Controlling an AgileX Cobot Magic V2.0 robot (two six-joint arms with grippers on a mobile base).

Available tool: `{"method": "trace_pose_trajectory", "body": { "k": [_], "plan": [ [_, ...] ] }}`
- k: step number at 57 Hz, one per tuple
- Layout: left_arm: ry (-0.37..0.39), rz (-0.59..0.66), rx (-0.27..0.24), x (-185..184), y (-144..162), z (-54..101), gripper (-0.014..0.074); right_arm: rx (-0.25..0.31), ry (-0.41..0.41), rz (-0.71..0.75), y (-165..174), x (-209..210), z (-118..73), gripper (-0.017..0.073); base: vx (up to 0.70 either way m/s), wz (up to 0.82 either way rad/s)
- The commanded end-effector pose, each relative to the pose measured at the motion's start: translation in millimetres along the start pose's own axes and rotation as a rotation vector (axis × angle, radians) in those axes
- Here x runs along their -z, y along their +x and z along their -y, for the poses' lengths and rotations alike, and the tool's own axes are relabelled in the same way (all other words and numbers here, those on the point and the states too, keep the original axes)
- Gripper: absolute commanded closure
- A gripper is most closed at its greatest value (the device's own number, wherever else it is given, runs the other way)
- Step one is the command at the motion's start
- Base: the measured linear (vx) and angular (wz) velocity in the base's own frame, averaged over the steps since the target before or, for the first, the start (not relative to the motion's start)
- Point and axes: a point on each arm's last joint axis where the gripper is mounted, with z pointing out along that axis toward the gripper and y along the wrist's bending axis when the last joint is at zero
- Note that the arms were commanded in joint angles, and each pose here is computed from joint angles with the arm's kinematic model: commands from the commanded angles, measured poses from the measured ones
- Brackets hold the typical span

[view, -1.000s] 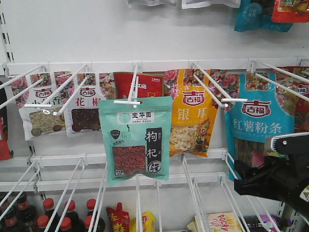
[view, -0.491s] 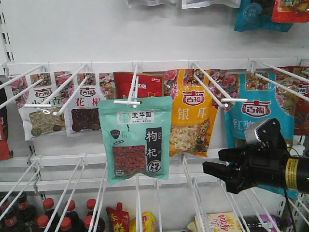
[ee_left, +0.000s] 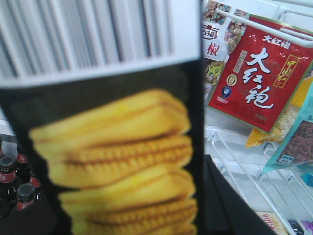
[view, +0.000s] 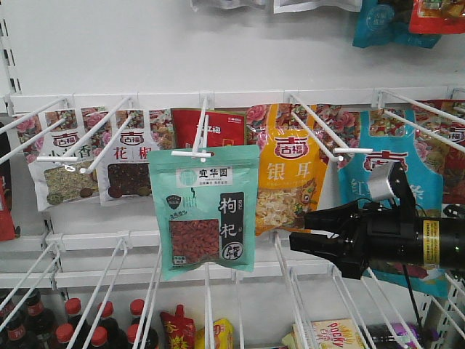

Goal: Pick snacks and fruit into basket
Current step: 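Move the right gripper toward the teal goji-berry bag on its hook, then close the right gripper on the teal goji-berry bag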

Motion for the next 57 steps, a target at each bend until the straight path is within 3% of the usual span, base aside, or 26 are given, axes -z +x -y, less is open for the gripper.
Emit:
{"method": "trace_pose_trajectory", "body": {
  "k": [1,21,35,45,57],
  "plan": [
    [0.062,0.121,-0.009,4,-19,8.1,0.0591,0.054,-0.061,0.134,-33,0,-10.6,0.0090,0.00,0.00],
    [0.074,0.142,-0.009,5,-21,9.2,0.0591,0.190,-0.002,0.076,-40,-58,-33.1,0.0090,0.00,0.00],
    [0.074,0.142,-0.009,5,-21,9.2,0.0591,0.177,0.039,0.144,-46,-62,-28.8,0.0090,0.00,0.00],
    [0.074,0.143,-0.010,5,-21,9.2,0.0591,0.142,-0.060,0.177,-51,-78,-30.1,0.0090,0.00,0.00],
    [0.072,0.144,-0.042,5,-21,9.2,0.0591,0.152,-0.092,0.190,-56,-86,-34.5,0.0090,0.00,0.00]
  ]
}}
